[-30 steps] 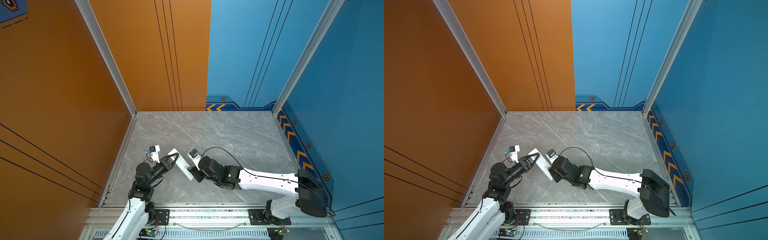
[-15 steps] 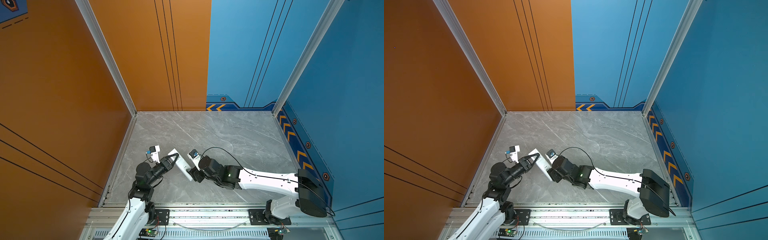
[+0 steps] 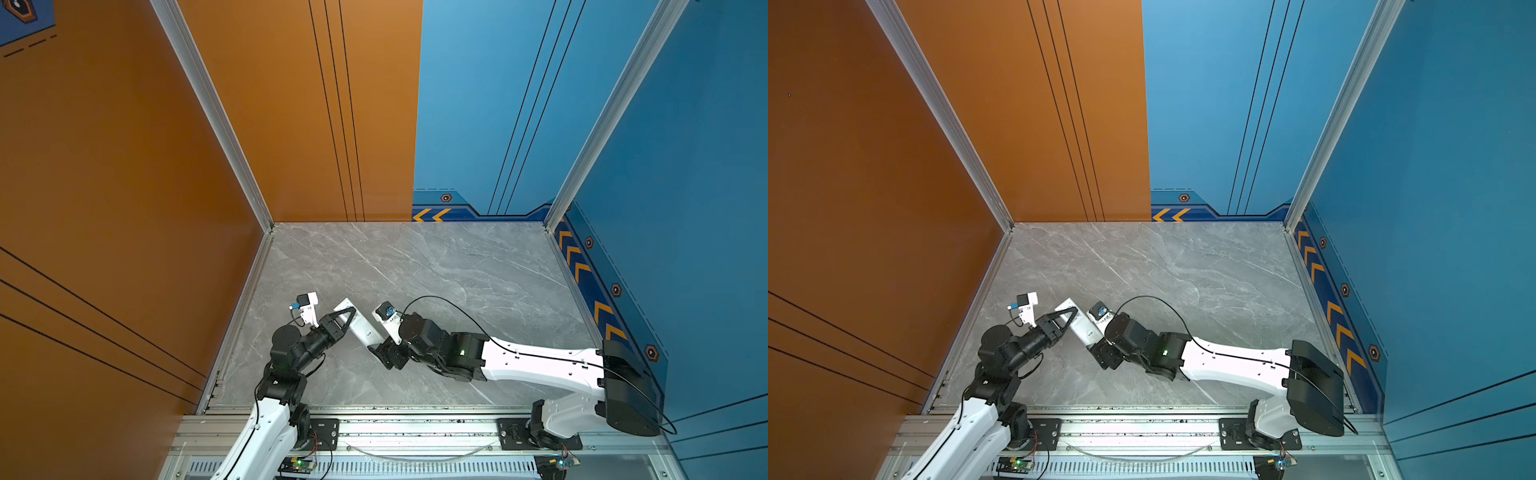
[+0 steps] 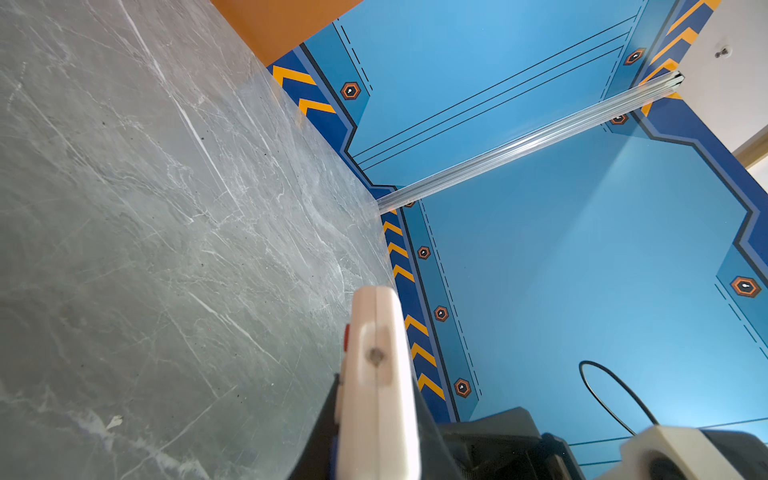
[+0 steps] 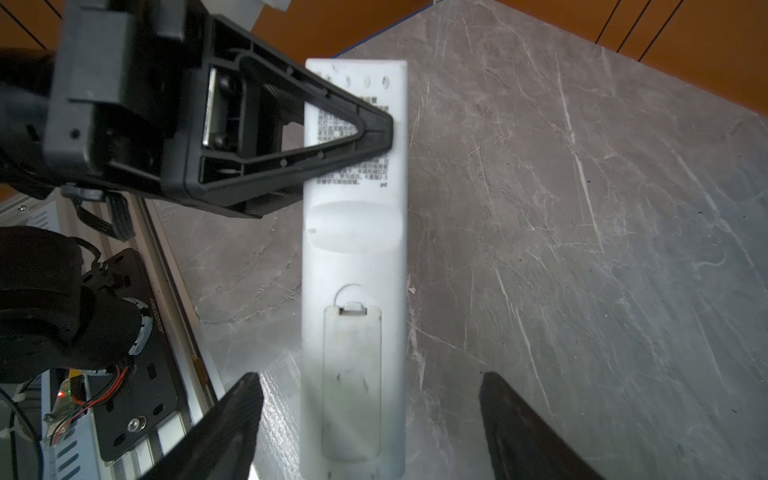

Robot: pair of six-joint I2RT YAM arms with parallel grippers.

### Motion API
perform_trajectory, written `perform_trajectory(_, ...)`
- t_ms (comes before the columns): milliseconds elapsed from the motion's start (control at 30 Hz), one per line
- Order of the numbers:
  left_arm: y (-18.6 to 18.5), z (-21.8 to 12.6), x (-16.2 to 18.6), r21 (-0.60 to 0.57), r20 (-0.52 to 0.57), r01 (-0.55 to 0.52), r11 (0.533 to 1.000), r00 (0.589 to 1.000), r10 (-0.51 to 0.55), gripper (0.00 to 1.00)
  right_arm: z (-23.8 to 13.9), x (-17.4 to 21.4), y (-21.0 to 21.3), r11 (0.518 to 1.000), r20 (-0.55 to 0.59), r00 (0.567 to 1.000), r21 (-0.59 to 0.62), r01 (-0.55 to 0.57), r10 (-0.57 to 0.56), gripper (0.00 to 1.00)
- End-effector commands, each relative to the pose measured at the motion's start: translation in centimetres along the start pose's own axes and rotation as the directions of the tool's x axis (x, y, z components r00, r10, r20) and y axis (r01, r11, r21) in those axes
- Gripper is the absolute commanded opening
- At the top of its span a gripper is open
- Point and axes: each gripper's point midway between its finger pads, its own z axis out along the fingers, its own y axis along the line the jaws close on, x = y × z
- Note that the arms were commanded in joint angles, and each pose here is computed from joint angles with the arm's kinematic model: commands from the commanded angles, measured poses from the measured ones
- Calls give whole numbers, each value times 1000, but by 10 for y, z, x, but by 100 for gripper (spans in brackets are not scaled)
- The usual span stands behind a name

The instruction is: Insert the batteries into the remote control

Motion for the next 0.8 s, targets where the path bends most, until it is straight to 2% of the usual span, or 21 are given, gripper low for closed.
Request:
perform_trajectory(0, -16, -2, -13, 28, 41, -27, 999, 999, 26, 0, 9, 13, 2, 1000, -44, 999, -9, 16, -16, 80)
perform_trajectory(300, -14, -4, -12, 25, 51, -20, 999, 999, 18, 0, 26, 24, 5, 999, -74, 997, -31, 8, -10, 77)
perform_trajectory(567, -12, -5, -11, 17, 51, -16, 1000, 999, 15, 0, 34, 32, 5, 999, -103, 995, -35, 2, -6, 65)
perform_trajectory(767, -11, -5, -12, 12, 53, -15, 1000, 998, 14, 0, 35, 34, 4, 1000, -105, 994, -28, 2, -5, 49)
